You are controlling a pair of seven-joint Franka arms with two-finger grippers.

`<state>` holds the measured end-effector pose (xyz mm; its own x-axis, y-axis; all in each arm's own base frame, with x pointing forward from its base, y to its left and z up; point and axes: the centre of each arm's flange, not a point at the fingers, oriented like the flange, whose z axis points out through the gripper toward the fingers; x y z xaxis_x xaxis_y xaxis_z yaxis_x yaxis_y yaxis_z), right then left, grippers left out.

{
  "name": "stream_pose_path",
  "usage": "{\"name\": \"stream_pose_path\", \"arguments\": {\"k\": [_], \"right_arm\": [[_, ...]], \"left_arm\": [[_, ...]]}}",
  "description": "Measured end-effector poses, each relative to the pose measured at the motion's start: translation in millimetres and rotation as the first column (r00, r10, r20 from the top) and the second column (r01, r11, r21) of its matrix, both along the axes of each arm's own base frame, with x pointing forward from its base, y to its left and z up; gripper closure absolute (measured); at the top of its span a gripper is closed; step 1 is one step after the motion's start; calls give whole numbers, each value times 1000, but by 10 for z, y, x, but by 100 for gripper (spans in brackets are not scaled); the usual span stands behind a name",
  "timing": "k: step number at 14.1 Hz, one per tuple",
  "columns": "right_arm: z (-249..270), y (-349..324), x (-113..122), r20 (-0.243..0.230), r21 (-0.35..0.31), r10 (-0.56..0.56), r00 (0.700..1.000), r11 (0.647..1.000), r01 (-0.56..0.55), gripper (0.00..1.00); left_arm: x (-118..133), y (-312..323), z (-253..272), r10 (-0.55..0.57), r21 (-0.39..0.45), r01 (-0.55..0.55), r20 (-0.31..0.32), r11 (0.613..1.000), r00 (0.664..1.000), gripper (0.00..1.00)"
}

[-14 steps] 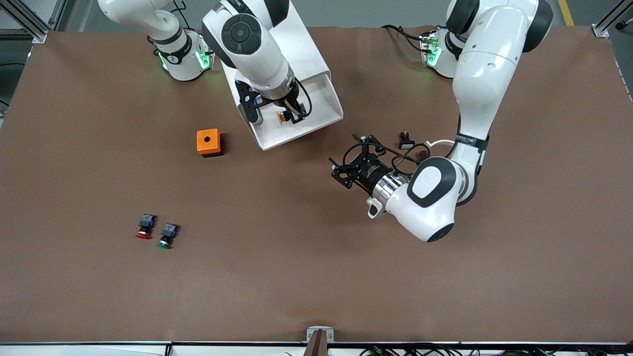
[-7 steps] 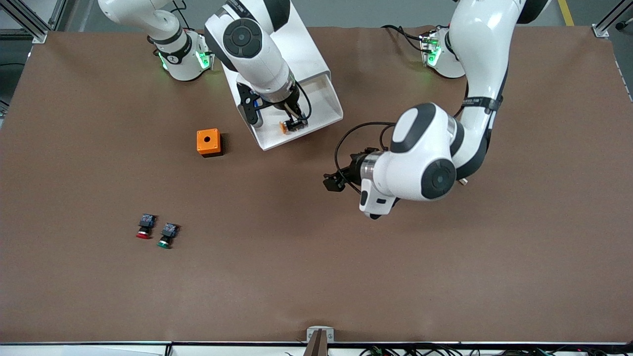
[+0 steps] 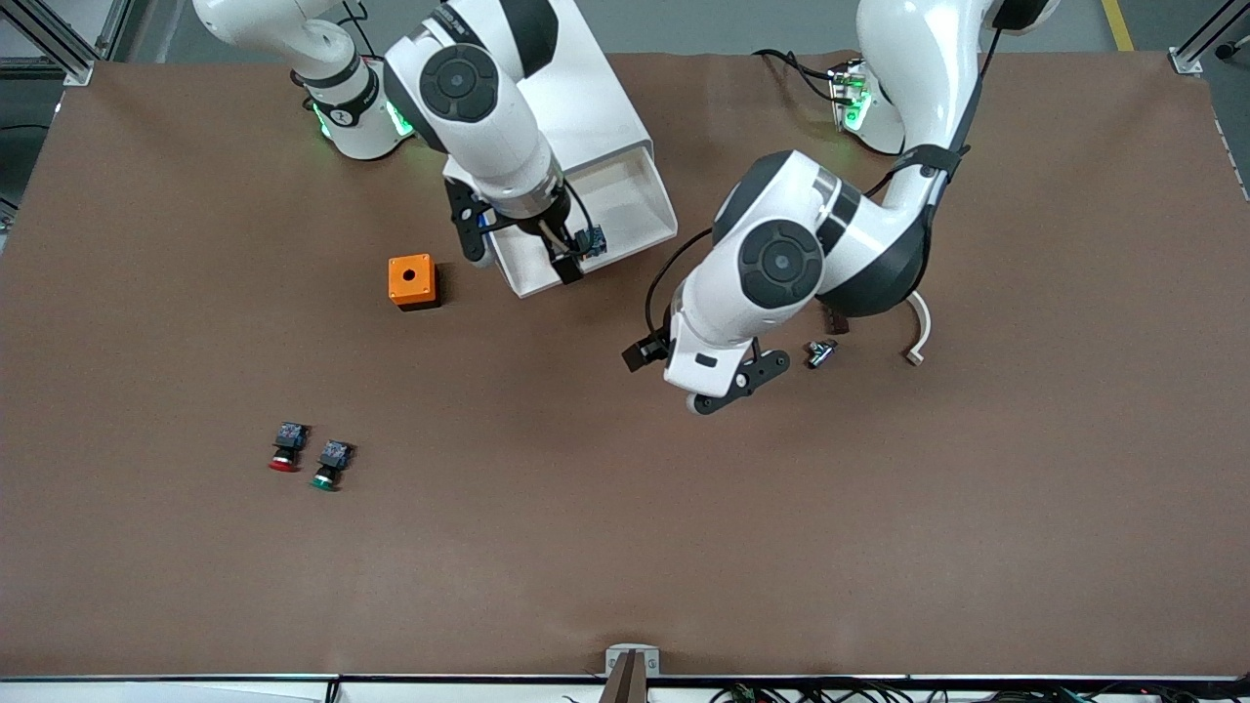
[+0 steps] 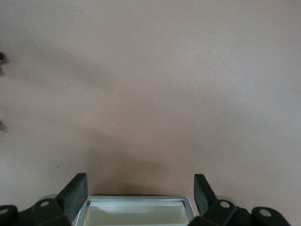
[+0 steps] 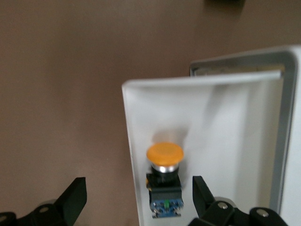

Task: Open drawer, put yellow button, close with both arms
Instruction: 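Open the right gripper to drop the button while the left gripper draws back, then withdraw the right gripper while the left gripper moves to the drawer front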

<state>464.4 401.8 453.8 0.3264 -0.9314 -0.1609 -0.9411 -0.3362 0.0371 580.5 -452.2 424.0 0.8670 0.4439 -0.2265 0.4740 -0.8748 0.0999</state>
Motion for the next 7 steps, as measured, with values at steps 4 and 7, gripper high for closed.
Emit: {"name": "stream_pose_path", "arguments": {"k": [4,7], "right_arm": [[245,-741,529,36,8,191,981,981,-192,0],[368,-1434,861,71,16,337,939,941,-339,0]], "left_arm": [[-84,-92,-48,-32,35,31,19,999,999,0],[-229,-244,-104,-79,78,76,37,994,996,0]]}}
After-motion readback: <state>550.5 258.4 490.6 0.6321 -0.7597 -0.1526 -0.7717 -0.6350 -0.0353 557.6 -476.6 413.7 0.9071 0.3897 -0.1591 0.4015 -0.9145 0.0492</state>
